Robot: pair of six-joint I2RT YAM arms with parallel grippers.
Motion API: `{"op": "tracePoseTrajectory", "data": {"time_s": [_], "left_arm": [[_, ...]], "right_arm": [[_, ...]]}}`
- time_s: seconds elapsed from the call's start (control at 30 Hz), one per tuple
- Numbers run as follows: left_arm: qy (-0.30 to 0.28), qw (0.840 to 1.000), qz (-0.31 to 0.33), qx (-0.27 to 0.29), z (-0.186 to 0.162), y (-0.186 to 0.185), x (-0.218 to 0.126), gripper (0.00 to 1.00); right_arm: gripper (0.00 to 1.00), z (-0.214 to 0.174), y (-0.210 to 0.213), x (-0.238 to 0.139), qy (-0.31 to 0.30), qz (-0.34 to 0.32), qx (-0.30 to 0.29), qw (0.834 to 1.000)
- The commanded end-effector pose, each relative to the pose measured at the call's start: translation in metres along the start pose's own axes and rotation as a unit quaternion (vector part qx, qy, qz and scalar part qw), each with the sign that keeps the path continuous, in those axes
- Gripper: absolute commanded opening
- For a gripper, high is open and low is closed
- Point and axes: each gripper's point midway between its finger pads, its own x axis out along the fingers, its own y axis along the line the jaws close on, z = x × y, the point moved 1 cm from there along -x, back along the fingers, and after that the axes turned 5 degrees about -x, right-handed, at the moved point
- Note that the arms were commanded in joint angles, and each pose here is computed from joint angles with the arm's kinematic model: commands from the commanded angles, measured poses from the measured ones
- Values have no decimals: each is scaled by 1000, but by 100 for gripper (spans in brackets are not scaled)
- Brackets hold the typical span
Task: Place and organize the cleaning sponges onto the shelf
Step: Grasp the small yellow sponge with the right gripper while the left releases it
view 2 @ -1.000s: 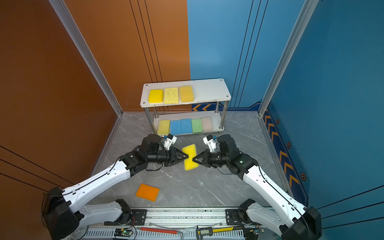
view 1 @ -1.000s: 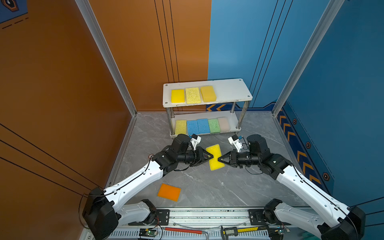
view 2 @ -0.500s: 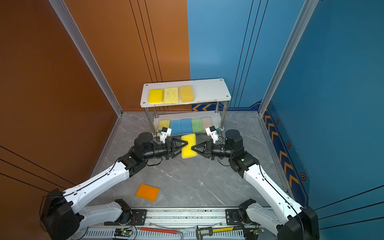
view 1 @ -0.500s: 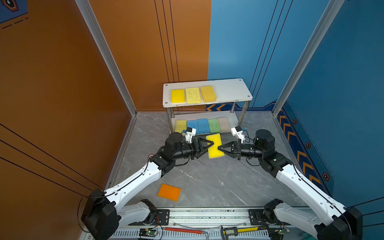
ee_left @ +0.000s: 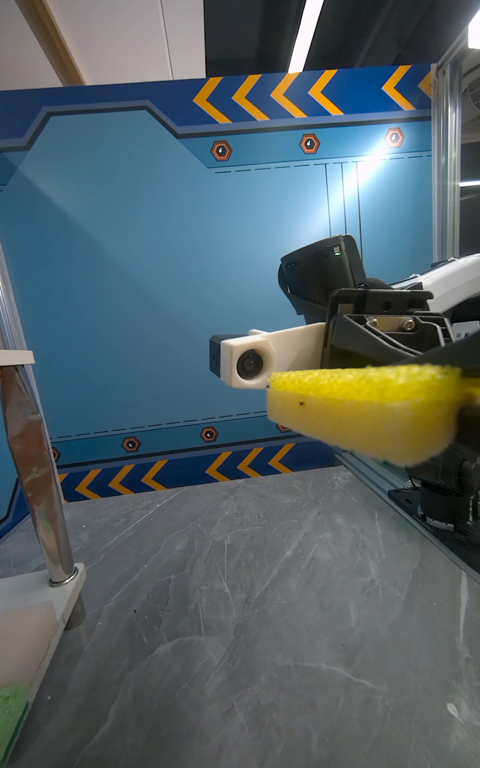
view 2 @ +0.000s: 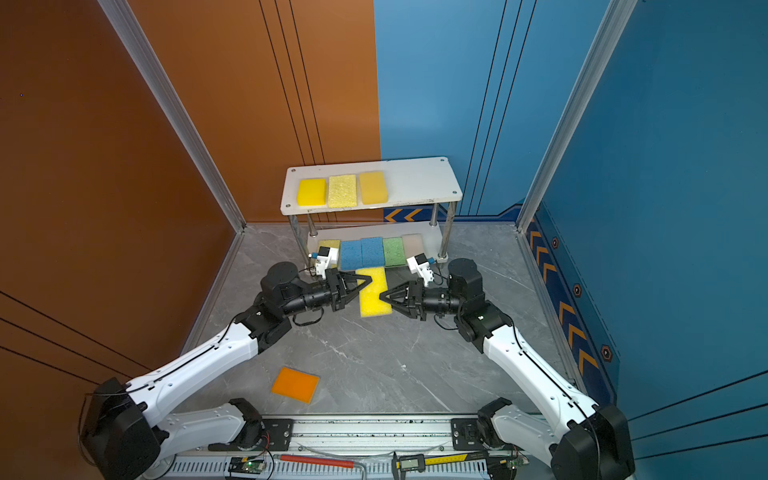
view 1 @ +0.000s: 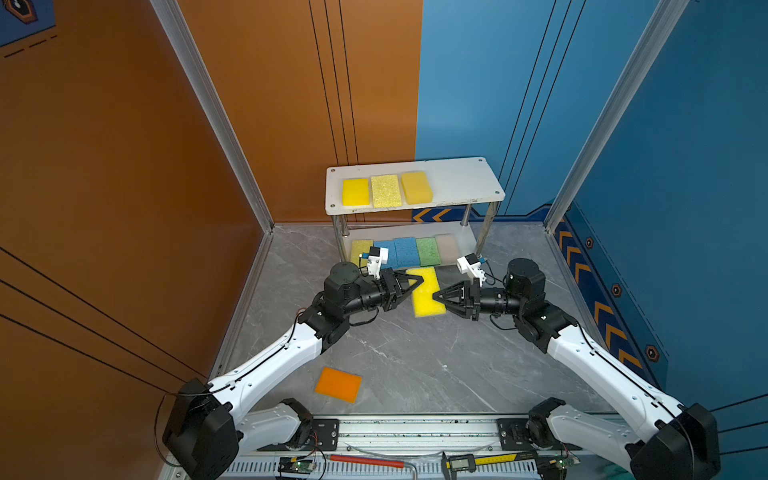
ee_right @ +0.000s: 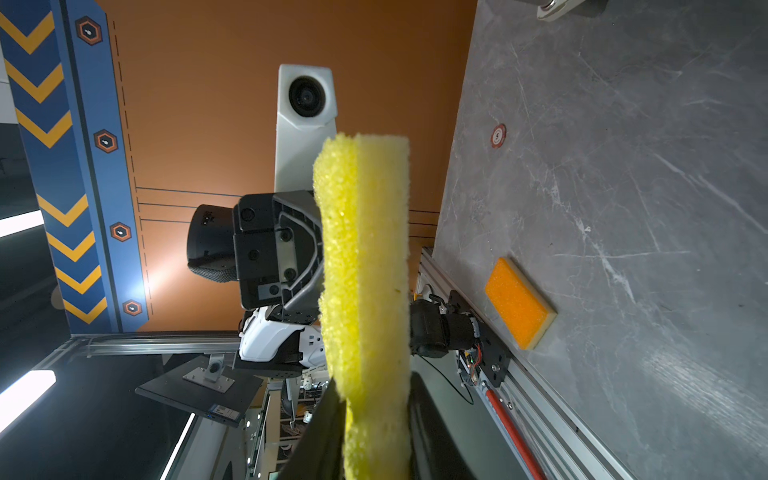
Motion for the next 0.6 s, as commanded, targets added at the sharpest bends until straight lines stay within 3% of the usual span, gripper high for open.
{"op": "tracePoseTrajectory", "data": {"time_s": [0.0,0.17,0.43,0.57], "left_arm": [[-43,999,-13,23,13,-9,-6,7],[-77,997,-8,26,21,-4,-13,5],[-74,997,-8,21,19,-3,-13,5],[-76,997,-10,19,18,-4,-17,7]], "right_arm": [[40,-6,2,-3,8,1,-4,1000],[39,-8,4,-4,5,3,-6,1000],[19,-6,5,-4,-10,1,-8,1000],[14,-5,6,-5,-16,-2,-10,1000]]}}
